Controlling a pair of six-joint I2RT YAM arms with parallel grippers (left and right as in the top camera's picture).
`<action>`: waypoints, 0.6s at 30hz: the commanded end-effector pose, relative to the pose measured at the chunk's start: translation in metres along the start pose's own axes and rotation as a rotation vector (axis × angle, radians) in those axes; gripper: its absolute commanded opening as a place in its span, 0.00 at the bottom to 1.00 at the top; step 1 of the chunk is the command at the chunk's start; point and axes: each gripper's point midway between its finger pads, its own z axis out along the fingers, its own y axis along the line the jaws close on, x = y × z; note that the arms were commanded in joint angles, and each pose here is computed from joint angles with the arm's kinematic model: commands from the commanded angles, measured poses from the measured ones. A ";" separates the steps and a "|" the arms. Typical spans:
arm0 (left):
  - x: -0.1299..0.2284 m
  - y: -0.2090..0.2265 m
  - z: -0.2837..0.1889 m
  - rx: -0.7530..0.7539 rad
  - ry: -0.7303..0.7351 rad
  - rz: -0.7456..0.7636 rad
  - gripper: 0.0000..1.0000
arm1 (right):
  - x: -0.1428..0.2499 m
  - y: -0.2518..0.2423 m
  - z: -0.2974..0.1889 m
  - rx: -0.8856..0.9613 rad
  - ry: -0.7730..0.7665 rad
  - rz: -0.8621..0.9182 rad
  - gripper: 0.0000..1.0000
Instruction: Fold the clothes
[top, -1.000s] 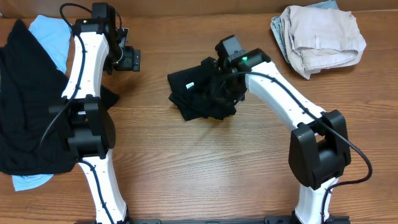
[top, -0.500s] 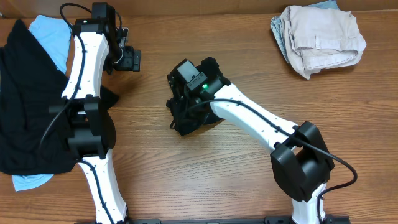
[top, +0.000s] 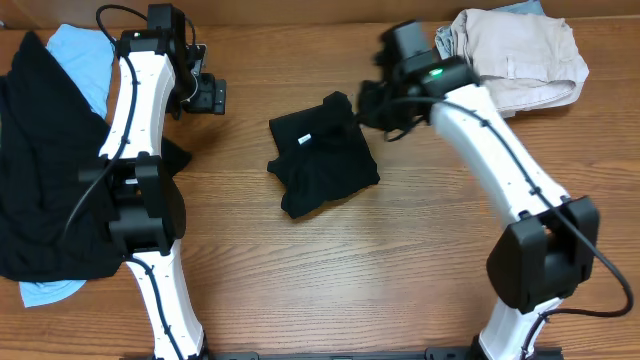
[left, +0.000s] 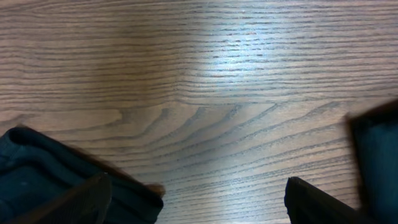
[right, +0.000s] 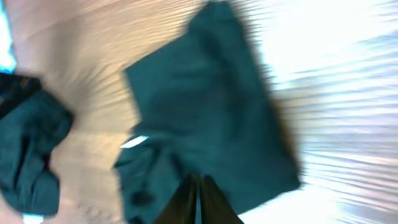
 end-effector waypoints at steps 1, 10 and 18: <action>-0.004 -0.003 -0.005 0.015 -0.021 -0.008 0.91 | 0.011 -0.015 0.017 0.032 0.050 0.030 0.06; -0.005 -0.003 -0.005 0.014 -0.024 -0.008 0.95 | 0.020 -0.004 0.083 0.015 0.066 -0.027 0.05; -0.006 -0.003 -0.005 0.014 -0.030 -0.008 0.96 | -0.011 0.080 0.092 -0.191 -0.160 -0.207 0.06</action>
